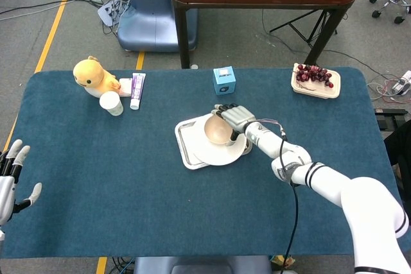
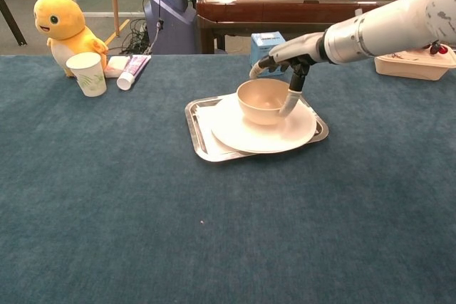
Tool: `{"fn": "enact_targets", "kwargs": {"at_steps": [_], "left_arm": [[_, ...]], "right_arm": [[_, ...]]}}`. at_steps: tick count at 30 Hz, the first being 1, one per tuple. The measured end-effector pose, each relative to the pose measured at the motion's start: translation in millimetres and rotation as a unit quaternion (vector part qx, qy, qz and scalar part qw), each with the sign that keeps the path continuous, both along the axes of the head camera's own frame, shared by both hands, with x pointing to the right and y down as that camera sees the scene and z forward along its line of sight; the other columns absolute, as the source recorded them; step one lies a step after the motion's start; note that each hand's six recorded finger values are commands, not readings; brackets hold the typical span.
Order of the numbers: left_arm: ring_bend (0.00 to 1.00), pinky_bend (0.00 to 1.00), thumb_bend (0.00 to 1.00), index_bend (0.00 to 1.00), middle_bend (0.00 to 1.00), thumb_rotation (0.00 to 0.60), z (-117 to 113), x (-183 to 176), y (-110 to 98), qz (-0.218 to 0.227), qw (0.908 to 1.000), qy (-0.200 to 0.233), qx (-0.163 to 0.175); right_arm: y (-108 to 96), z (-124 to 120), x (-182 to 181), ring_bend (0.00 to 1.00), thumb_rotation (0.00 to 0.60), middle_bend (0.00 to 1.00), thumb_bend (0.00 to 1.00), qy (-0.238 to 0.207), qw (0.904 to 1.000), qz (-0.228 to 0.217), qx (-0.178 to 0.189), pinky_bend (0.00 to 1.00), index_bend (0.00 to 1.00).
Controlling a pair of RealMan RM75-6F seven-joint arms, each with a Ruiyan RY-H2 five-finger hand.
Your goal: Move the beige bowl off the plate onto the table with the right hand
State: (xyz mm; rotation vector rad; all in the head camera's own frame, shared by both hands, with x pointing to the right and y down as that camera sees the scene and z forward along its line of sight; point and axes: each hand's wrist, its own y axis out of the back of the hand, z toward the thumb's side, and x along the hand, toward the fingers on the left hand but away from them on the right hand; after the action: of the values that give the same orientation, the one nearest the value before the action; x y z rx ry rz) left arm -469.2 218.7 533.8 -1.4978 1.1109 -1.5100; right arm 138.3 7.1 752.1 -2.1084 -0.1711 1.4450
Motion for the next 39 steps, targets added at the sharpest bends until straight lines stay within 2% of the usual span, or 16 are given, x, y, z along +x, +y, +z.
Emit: {"fn": "enact_targets", "kwargs": {"at_steps": [9,13,16,20,22,29,39], "left_arm": [[0.00,0.00,0.32,0.00,0.00,0.600,-1.6,-0.3,0.2,-0.001,1.0000,0.002,0.002],[0.00,0.00,0.32,0.00,0.00,0.600,-1.1,0.1,0.1,0.001,1.0000,0.003,0.002],[0.00,0.00,0.32,0.00,0.00,0.600,-1.4,0.5,0.0,0.002,1.0000,0.004,0.003],[0.00,0.00,0.32,0.00,0.00,0.600,-1.2,0.8,0.2,0.003,1.0000,0.005,0.003],[0.00,0.00,0.32,0.00,0.00,0.600,-1.1,1.2,0.4,0.004,1.0000,0.005,0.003],[0.00,0.00,0.32,0.00,0.00,0.600,-1.3,2.4,0.6,0.007,1.0000,0.005,0.005],[0.00,0.00,0.32,0.00,0.00,0.600,-1.5,2.6,0.5,0.007,0.9999,0.005,0.007]], "right_arm": [[1.6,5.0,-1.1,0.00,0.600,0.00,0.02,0.005,1.0000,-0.003,0.000,0.02,0.00],[2.1,5.3,-1.8,0.00,0.600,0.00,0.09,0.004,1.0000,-0.003,0.001,0.02,0.00],[0.8,4.2,-2.5,0.00,0.600,0.04,0.15,-0.001,1.0000,-0.002,0.009,0.03,0.06],[-0.6,3.3,-1.7,0.03,0.600,0.13,0.20,-0.004,0.9998,-0.003,0.020,0.12,0.17],[-1.0,2.6,-1.4,0.04,0.600,0.15,0.21,-0.005,0.9997,-0.005,0.025,0.14,0.19],[-1.4,0.6,0.3,0.08,0.600,0.19,0.25,-0.007,0.9995,-0.006,0.031,0.20,0.23],[-6.5,-9.7,0.0,0.08,0.600,0.19,0.25,-0.014,0.9990,-0.008,0.043,0.20,0.23]]}}
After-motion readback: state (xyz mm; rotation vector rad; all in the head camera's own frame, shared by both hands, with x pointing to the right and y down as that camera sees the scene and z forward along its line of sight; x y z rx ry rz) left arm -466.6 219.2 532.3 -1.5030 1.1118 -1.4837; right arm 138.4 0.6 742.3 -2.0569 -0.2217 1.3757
